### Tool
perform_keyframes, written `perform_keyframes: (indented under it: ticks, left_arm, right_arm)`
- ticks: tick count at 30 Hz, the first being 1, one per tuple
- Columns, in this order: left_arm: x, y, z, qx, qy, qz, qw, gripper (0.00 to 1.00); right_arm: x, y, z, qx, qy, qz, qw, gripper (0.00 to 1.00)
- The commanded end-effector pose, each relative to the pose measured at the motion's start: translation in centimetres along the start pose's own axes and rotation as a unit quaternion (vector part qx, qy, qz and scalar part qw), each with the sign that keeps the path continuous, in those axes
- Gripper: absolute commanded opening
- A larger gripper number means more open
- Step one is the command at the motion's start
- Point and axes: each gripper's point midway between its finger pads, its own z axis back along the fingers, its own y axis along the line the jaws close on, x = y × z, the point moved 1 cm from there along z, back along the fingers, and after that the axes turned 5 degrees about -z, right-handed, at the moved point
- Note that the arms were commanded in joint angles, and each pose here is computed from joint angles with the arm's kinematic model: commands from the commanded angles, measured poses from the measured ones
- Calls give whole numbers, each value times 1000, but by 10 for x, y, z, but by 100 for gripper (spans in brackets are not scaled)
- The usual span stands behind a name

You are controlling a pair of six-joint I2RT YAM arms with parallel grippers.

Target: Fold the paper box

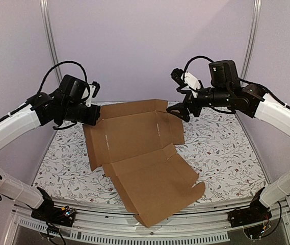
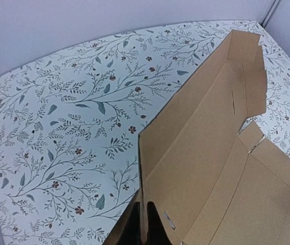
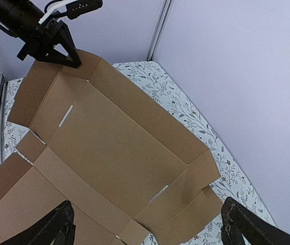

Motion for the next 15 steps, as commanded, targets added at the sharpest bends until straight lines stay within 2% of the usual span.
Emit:
perform_keyframes:
  ticks: [1, 4, 15]
  left_arm:
    - [-10, 2, 11, 28, 0, -57, 998, 0]
    - [-12, -5, 17, 39, -4, -84, 996, 0]
    - [-24, -52, 29, 34, -34, -198, 979, 0]
  right_arm:
    - [5, 0, -12, 12, 12, 47, 999, 99]
    - [2, -2, -19, 10, 24, 71, 997, 99]
    - [-6, 17, -39, 94, 41, 141, 985, 99]
